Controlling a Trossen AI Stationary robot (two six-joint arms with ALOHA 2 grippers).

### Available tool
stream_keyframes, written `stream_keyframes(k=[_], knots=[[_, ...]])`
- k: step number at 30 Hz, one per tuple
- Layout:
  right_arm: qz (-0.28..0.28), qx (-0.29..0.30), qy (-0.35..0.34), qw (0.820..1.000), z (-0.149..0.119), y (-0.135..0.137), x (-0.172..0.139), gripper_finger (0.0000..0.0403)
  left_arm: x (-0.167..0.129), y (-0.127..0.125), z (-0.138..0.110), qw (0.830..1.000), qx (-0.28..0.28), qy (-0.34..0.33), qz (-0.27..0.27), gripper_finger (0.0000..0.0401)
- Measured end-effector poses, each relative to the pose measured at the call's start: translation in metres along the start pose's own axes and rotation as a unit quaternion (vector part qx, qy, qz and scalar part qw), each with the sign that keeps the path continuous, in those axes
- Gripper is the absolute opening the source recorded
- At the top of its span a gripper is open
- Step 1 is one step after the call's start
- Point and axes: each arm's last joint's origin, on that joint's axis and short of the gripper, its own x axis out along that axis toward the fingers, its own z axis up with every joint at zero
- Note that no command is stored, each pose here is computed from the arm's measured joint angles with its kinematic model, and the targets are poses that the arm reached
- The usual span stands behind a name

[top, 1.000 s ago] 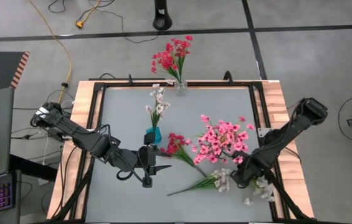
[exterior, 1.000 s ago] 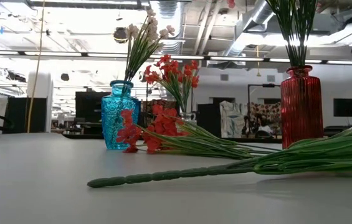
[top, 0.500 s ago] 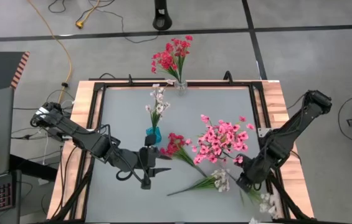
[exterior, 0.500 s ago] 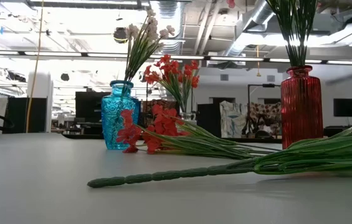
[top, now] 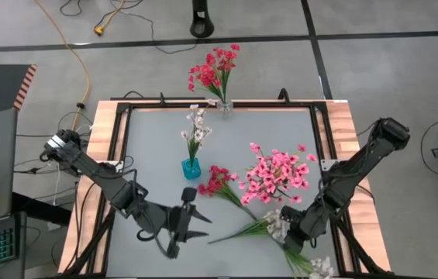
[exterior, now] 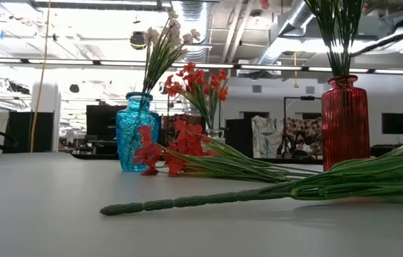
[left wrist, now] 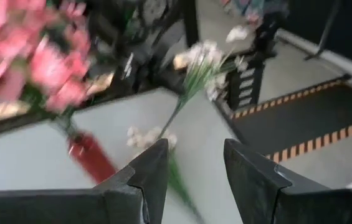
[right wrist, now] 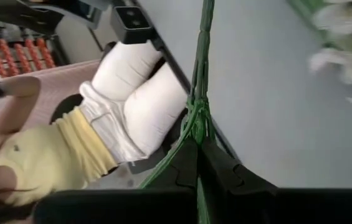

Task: Sort flowers into vase by color
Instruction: Put the right white flower into the blue vase

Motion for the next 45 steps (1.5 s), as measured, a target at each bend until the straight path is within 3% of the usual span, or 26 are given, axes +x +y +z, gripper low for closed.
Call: stream_keyframes(k=[6,19,28,36,45], knots=[[0.033,0.005,-0.008,0.999,0.007,0.005,0.020,0.0033,0.021,-0.019,-0.004,0.999,0.039,-0.032,-0.001,0.0143],[0.133,0.020,-0.038,0.990,0.031,0.017,0.051,0.0035,0.081,-0.045,-0.037,0.993,0.103,-0.050,0.004,0.0143],[0.138,0.051,-0.047,0.988,0.038,0.017,0.050,0.0034,0.116,-0.051,-0.060,0.986,0.146,-0.079,0.025,0.0143],[0.142,0.083,-0.056,0.985,0.047,0.017,0.049,0.0034,0.137,-0.046,-0.065,0.985,0.144,-0.077,0.049,0.0143],[0.153,0.127,-0.061,0.978,0.055,0.017,0.047,0.0034,0.163,-0.048,-0.073,0.980,0.187,-0.006,0.064,0.0143]])
